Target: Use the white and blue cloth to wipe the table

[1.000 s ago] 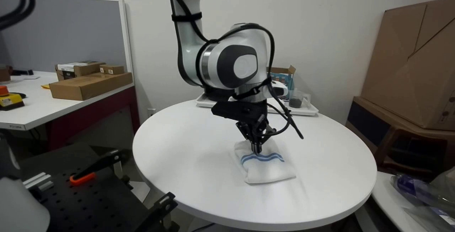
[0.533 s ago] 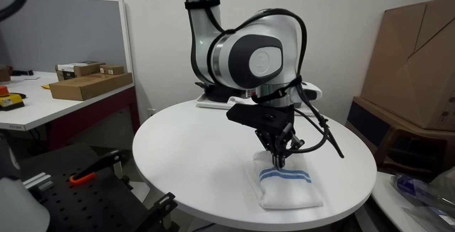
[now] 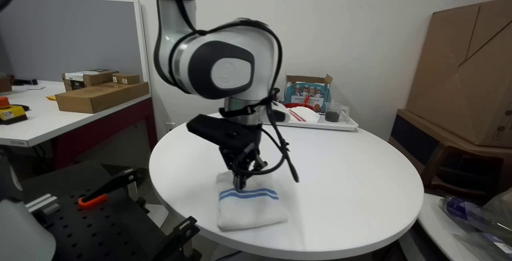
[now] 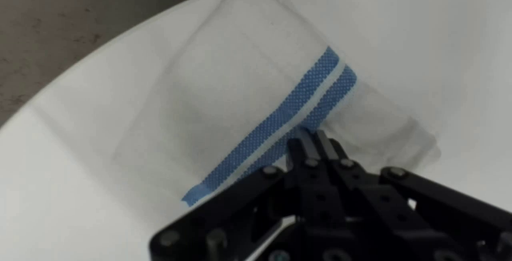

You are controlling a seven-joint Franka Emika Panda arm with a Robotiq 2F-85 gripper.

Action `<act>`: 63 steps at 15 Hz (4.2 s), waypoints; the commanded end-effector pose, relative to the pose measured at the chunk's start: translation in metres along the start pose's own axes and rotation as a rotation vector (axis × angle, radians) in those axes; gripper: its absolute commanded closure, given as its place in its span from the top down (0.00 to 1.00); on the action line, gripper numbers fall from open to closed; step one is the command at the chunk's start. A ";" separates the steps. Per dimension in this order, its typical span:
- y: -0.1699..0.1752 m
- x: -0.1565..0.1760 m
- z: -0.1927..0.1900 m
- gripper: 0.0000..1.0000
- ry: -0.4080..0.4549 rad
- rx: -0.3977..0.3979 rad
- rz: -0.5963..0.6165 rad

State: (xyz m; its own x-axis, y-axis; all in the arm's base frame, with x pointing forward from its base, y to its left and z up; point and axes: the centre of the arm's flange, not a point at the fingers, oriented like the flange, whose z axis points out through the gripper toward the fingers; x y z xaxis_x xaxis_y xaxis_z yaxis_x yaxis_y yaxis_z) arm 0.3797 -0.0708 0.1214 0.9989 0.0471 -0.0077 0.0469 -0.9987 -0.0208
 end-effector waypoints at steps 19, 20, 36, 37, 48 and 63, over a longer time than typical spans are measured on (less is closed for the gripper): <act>-0.118 0.146 0.061 0.00 0.089 -0.100 0.005; -0.121 0.158 0.061 0.00 0.097 -0.105 0.016; -0.221 0.148 0.087 0.00 0.049 -0.168 -0.248; -0.229 0.137 0.083 0.00 0.051 -0.152 -0.278; -0.299 0.010 0.067 0.00 0.056 -0.001 -0.588; -0.014 0.042 0.042 0.00 0.031 -0.160 -0.075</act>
State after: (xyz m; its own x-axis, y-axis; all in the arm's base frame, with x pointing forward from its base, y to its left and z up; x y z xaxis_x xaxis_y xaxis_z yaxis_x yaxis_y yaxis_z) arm 0.4264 0.0038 0.0878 0.9806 0.1926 0.0374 0.1863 -0.9739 0.1296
